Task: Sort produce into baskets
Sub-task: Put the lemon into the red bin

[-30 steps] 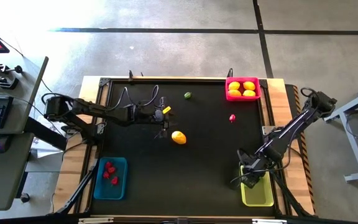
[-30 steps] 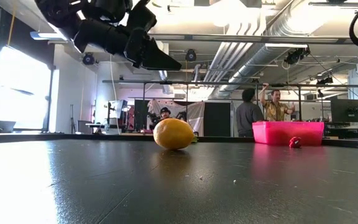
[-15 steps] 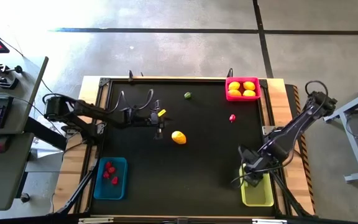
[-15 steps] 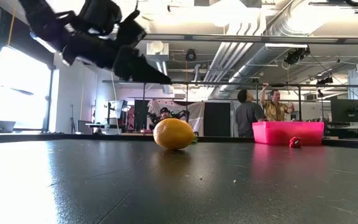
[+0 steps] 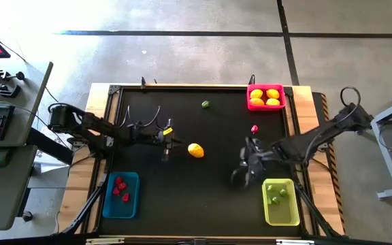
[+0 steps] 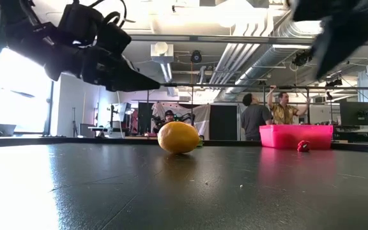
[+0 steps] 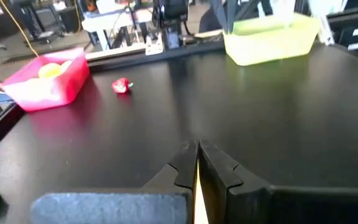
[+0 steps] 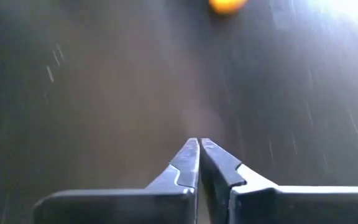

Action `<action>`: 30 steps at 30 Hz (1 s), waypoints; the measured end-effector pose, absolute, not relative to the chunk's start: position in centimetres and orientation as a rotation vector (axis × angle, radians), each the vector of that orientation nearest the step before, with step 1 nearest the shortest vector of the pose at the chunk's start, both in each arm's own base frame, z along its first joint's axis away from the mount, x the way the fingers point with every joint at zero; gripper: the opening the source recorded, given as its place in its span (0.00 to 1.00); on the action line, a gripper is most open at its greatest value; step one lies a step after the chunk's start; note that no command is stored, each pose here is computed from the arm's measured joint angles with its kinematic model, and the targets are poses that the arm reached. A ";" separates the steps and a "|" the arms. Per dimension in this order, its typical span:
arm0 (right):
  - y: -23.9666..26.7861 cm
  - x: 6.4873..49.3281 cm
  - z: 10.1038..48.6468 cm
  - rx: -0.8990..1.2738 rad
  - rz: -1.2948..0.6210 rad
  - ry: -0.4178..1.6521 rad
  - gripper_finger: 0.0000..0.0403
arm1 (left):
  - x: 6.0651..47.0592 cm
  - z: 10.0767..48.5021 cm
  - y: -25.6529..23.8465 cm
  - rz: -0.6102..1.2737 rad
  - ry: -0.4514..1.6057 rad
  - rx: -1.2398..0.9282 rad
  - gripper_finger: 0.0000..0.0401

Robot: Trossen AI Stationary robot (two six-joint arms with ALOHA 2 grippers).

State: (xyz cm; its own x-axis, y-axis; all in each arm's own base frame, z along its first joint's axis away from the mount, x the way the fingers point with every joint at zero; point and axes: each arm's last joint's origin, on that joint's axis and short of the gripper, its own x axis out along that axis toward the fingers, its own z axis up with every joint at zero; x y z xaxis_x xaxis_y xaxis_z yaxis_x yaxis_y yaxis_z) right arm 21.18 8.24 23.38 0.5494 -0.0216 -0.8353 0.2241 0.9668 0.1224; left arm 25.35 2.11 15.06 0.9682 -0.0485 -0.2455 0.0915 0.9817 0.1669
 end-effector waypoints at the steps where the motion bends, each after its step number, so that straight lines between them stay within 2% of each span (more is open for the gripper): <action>1: 7.8 21.8 23.0 0.221 -0.124 0.920 0.01 | 25.2 15.0 2.0 -0.074 0.233 0.175 0.00; 4: 6.7 23.5 21.7 0.205 -0.087 0.754 0.02 | 24.7 14.7 1.8 -0.073 0.214 0.162 0.00; 8: 5.8 24.8 19.8 0.148 -0.078 0.684 0.14 | 24.1 14.2 1.7 -0.067 0.226 0.157 0.00; 17: 5.0 29.5 16.4 0.093 -0.250 0.592 0.60 | 24.0 14.0 1.8 -0.048 0.234 0.143 0.00; 21: 5.0 31.6 15.3 0.060 -0.370 0.594 0.76 | 23.9 13.9 1.8 -0.049 0.243 0.142 0.00; 25: 5.4 33.9 14.8 0.045 -0.410 0.589 0.85 | 23.9 13.9 1.8 -0.049 0.248 0.141 0.00; 30: 5.9 36.4 14.7 0.021 -0.409 0.576 0.88 | 23.9 13.8 1.8 -0.050 0.263 0.139 0.00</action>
State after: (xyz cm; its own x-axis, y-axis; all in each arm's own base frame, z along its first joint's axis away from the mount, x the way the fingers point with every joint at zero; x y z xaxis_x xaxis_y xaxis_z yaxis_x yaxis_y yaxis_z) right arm 36.41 5.89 14.70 0.7605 -0.3705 -0.5332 0.3819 0.9194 -0.0941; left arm 23.90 1.79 13.77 0.9645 -0.0314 -0.2624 0.0676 0.9892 0.1302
